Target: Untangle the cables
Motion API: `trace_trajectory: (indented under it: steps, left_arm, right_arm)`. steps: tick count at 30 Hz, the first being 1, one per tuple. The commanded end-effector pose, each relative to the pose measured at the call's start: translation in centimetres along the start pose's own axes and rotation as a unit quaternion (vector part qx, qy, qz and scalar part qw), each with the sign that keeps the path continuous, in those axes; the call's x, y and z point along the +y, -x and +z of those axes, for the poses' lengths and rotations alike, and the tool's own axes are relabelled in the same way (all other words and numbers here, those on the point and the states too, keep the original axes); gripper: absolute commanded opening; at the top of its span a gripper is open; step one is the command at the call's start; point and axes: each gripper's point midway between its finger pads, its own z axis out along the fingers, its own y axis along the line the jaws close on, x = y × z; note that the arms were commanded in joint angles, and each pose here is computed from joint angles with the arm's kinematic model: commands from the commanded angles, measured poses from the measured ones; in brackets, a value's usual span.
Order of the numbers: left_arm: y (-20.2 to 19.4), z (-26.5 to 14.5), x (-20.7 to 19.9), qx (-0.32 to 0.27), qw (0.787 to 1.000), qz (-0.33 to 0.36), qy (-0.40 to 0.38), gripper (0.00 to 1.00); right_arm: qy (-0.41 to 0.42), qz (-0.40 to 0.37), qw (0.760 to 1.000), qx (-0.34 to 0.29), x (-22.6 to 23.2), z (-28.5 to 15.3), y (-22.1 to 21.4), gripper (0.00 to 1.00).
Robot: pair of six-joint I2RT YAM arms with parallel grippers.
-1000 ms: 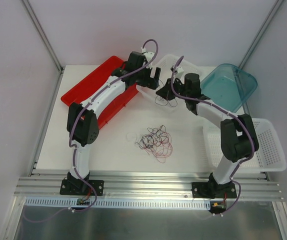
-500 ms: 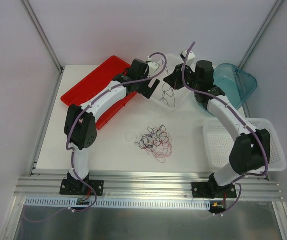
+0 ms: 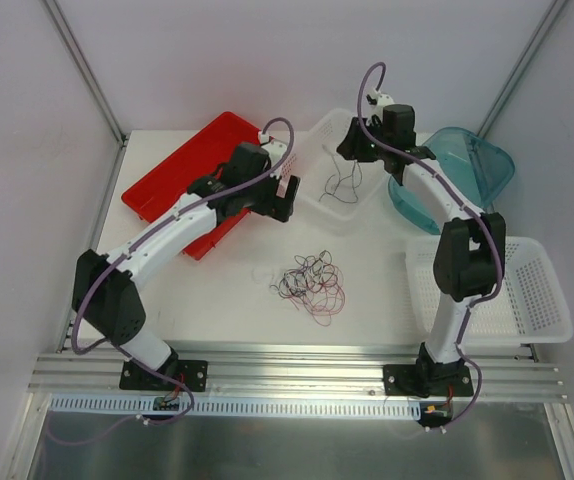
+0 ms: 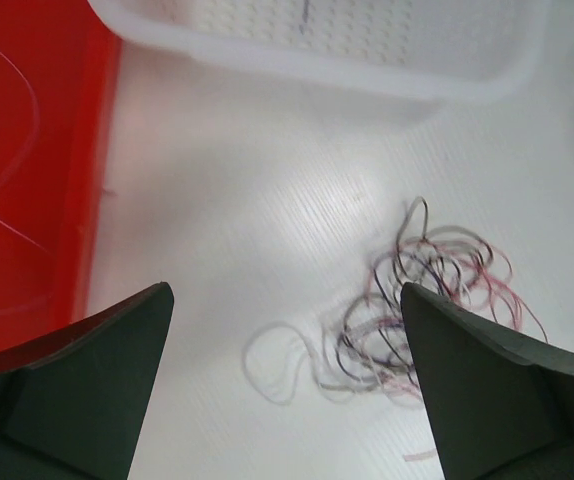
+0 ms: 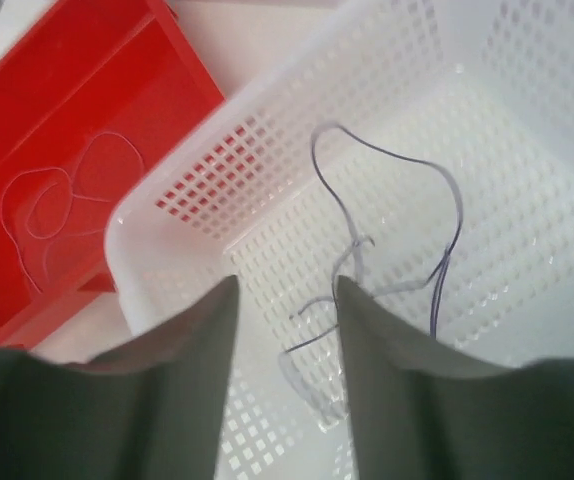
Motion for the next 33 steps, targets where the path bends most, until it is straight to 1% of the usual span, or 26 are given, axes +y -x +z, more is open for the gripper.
trace_trajectory:
  steps: [1,2,3,5,7,8,9,10,11,12,14,15,16,17,18,19,20,22,24,28,33]
  left_arm:
    - [-4.5,-1.2,-3.5,0.041,0.997,-0.051,-0.048,0.99]
    - [-5.1,-1.8,-3.7,0.042,0.997,-0.050,-0.048,0.99]
    - [-6.0,-2.0,-4.3,0.049,0.996,-0.048,-0.051,0.99]
    - [-8.1,-2.7,-4.5,0.063,0.994,-0.072,-0.055,0.99]
    - [-9.9,-3.2,-5.0,0.079,0.990,-0.098,-0.057,0.99]
    - [-10.0,-3.8,-5.3,0.074,0.990,-0.103,-0.060,0.99]
    - [-10.3,-4.1,-5.3,0.072,0.990,-0.109,-0.054,0.99]
    - [-11.6,-4.2,-5.5,0.082,0.990,-0.106,-0.051,0.99]
    - [-11.6,-4.8,-5.5,0.073,0.990,-0.110,-0.051,0.99]
    - [-12.1,-5.0,-5.6,0.075,0.988,-0.122,-0.051,0.99]
    - [-13.8,-5.7,-5.3,0.078,0.986,-0.135,-0.050,0.99]
    - [-14.1,-5.8,-5.4,0.076,0.985,-0.149,-0.052,0.99]
    - [-15.9,-5.7,-5.1,0.088,0.983,-0.154,-0.047,0.99]
    - [-15.9,-6.3,-5.1,0.077,0.982,-0.162,-0.053,0.99]
    - [-16.4,-6.4,-5.1,0.077,0.980,-0.174,-0.053,0.99]
    - [-17.4,-6.4,-5.1,0.076,0.979,-0.181,-0.058,0.99]
    - [-17.9,-6.5,-5.1,0.077,0.977,-0.187,-0.060,0.99]
    - [-19.0,-6.4,-5.2,0.080,0.973,-0.208,-0.065,0.99]
    - [-19.5,-6.4,-5.4,0.083,0.968,-0.225,-0.070,0.99]
    - [-20.3,-6.8,-5.6,0.078,0.964,-0.242,-0.079,0.99]
    - [-20.9,-7.6,-5.3,0.065,0.962,-0.253,-0.083,0.99]
  right_arm:
    - [-0.025,0.011,1.000,-0.008,-0.2,-1.1,1.7,0.52]
    - [-0.025,0.022,0.999,-0.012,0.3,-2.0,1.9,0.61]
    - [-0.024,0.022,0.999,-0.013,0.6,-2.6,2.0,0.65]
    - [-0.024,0.026,0.999,-0.005,1.2,-4.5,1.6,0.71]
    - [-0.019,0.028,0.999,0.006,2.0,-6.1,0.9,0.74]
    - [-0.019,0.030,0.999,0.022,2.6,-7.6,-0.2,0.75]
    - [-0.004,0.028,0.999,0.036,3.7,-8.3,-1.1,0.75]
    - [0.003,0.028,0.999,0.047,4.3,-9.0,-1.9,0.76]
    - [0.008,0.028,0.997,0.071,4.9,-10.0,-3.3,0.76]
    - [0.024,0.019,0.996,0.086,6.4,-11.3,-4.7,0.76]
    - [0.034,-0.003,0.992,0.124,7.7,-13.0,-7.4,0.76]
    - [0.050,-0.018,0.989,0.140,9.3,-14.1,-9.1,0.75]
    - [0.057,-0.025,0.986,0.153,9.9,-14.5,-10.2,0.75]
    - [0.074,-0.038,0.982,0.171,11.3,-15.1,-11.8,0.74]
    - [0.085,-0.040,0.978,0.189,11.7,-15.7,-13.6,0.73]
    - [0.091,-0.046,0.975,0.197,12.1,-15.9,-14.6,0.73]
    - [0.097,-0.053,0.973,0.203,12.4,-15.9,-15.5,0.71]
    - [0.106,-0.069,0.967,0.222,13.1,-15.8,-17.8,0.69]
    - [0.125,-0.081,0.961,0.233,13.9,-15.7,-19.1,0.68]
    - [0.145,-0.104,0.954,0.242,14.8,-14.4,-20.7,0.66]
    - [0.153,-0.114,0.942,0.277,14.7,-11.8,-23.3,0.62]
